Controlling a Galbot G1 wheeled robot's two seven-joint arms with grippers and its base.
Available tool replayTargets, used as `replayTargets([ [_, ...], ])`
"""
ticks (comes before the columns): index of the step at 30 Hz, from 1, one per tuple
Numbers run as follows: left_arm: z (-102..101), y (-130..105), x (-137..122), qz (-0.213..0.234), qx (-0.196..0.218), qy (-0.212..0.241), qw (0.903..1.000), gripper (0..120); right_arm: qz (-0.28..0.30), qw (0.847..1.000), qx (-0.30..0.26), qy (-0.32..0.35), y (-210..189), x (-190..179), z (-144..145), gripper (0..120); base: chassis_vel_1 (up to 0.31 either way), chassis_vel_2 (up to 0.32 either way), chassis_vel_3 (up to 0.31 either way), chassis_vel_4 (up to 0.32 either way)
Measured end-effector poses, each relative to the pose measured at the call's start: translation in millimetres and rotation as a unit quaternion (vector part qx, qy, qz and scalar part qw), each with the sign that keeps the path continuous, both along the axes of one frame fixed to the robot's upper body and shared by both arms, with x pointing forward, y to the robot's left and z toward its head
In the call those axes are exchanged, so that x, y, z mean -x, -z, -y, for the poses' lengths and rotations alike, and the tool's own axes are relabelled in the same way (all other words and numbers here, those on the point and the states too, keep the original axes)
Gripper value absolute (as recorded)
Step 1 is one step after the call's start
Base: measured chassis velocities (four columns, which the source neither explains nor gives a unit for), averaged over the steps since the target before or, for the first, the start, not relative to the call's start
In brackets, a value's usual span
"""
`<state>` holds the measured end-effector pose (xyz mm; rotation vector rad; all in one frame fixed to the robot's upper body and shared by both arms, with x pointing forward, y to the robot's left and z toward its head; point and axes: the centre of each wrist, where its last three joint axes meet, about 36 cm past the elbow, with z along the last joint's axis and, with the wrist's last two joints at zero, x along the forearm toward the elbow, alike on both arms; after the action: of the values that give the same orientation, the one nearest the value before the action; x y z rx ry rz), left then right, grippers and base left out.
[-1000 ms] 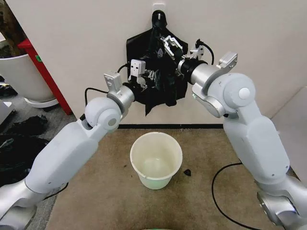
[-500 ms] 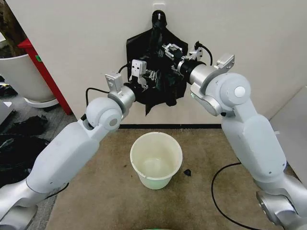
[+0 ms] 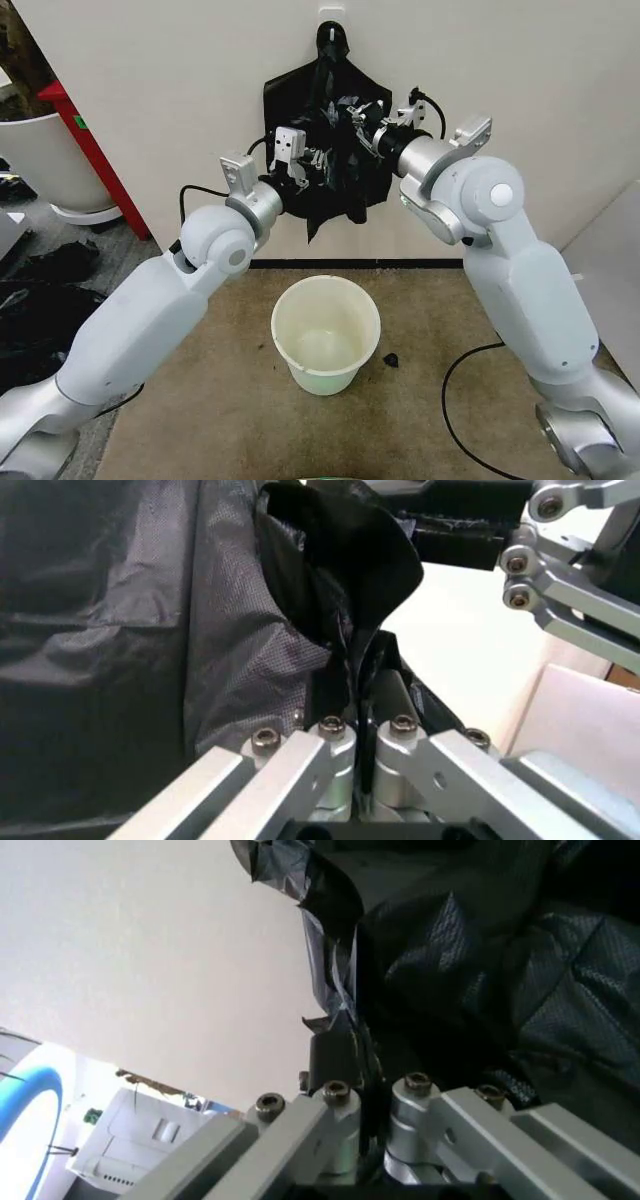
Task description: Place the garbage bag over the trash bin.
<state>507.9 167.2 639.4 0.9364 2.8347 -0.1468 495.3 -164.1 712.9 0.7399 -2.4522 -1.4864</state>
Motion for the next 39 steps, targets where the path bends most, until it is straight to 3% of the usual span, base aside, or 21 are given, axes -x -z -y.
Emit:
replayTargets([
  [9,0.2,2.6,2.1,-0.009,0.003,-0.009,0.9999,1,0.006,1.000,0.004,0.000,1.7,-2.1,-0.4,0,0.000,0.000,0.000,0.000],
  [15,-2.2,3.9,4.5,-0.012,0.005,-0.011,0.9999,19,0.011,1.000,0.008,0.003,1.7,-3.5,0.0,0,0.000,0.000,0.000,0.000],
  [21,-9.8,6.4,9.0,-0.017,0.008,-0.015,0.9997,48,0.022,1.000,0.016,0.009,0.7,-6.0,2.2,0,0.000,0.000,0.000,0.000],
  [30,-14.4,5.7,12.5,-0.023,0.017,-0.025,0.9993,75,0.029,0.999,0.021,0.010,0.3,-6.6,4.8,0,0.000,0.000,0.000,0.000],
  [36,-1.8,8.9,10.3,-0.038,0.023,-0.036,0.9984,98,0.037,0.999,0.020,0.006,-6.9,-5.8,0.8,0,0.000,0.000,0.000,0.000],
  [39,5.5,8.1,9.1,-0.040,0.027,-0.041,0.9980,100,0.038,0.999,0.021,0.007,-8.5,-5.7,1.5,0,0.000,0.000,0.000,0.000],
])
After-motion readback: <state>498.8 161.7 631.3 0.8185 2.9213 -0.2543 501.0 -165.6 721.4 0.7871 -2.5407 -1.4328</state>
